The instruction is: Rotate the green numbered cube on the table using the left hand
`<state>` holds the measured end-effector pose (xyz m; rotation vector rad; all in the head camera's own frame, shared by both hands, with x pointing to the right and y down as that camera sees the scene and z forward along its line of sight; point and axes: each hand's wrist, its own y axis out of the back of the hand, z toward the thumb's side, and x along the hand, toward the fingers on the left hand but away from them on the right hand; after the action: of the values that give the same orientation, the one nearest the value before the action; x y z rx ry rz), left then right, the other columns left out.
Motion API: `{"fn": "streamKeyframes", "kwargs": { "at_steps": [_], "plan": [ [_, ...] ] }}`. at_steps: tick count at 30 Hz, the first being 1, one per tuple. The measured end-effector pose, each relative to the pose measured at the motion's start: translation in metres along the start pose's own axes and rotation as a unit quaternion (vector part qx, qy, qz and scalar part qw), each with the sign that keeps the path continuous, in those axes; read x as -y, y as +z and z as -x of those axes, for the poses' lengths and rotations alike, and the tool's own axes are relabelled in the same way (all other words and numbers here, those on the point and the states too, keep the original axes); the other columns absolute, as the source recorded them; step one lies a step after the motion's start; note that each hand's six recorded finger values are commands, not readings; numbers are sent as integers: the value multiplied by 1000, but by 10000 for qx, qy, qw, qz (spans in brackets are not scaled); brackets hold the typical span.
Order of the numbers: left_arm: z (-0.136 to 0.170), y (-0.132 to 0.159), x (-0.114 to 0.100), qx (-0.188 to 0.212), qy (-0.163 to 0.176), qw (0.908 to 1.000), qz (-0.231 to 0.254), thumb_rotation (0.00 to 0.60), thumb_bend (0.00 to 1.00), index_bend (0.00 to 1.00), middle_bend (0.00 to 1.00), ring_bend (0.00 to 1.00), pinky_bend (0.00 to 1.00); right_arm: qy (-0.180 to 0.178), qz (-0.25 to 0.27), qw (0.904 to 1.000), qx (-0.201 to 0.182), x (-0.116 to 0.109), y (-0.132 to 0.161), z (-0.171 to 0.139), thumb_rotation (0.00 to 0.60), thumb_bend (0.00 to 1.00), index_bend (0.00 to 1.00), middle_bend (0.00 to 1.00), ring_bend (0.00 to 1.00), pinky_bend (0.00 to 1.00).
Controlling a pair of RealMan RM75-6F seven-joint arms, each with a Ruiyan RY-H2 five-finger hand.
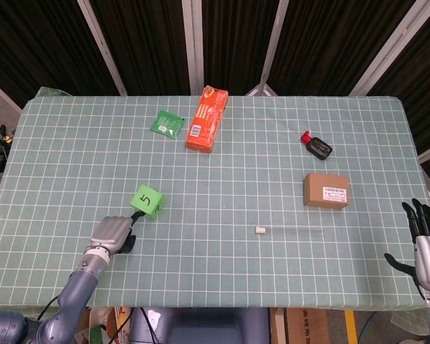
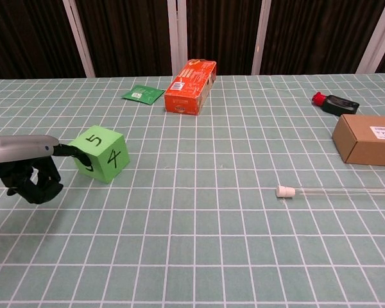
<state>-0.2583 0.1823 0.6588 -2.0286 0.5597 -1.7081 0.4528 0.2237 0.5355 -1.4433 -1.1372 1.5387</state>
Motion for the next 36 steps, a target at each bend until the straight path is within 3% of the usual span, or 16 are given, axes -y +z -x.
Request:
{"fn": "streamKeyframes", "kwargs": {
  "at_steps": [36],
  "plan": [
    [-21,58,-21,-13,511,9987,-22,600,705,156,713,543,689,-16,116,9999,109,-5,-5,-1,600,45,65,0,0,0]
  ]
}}
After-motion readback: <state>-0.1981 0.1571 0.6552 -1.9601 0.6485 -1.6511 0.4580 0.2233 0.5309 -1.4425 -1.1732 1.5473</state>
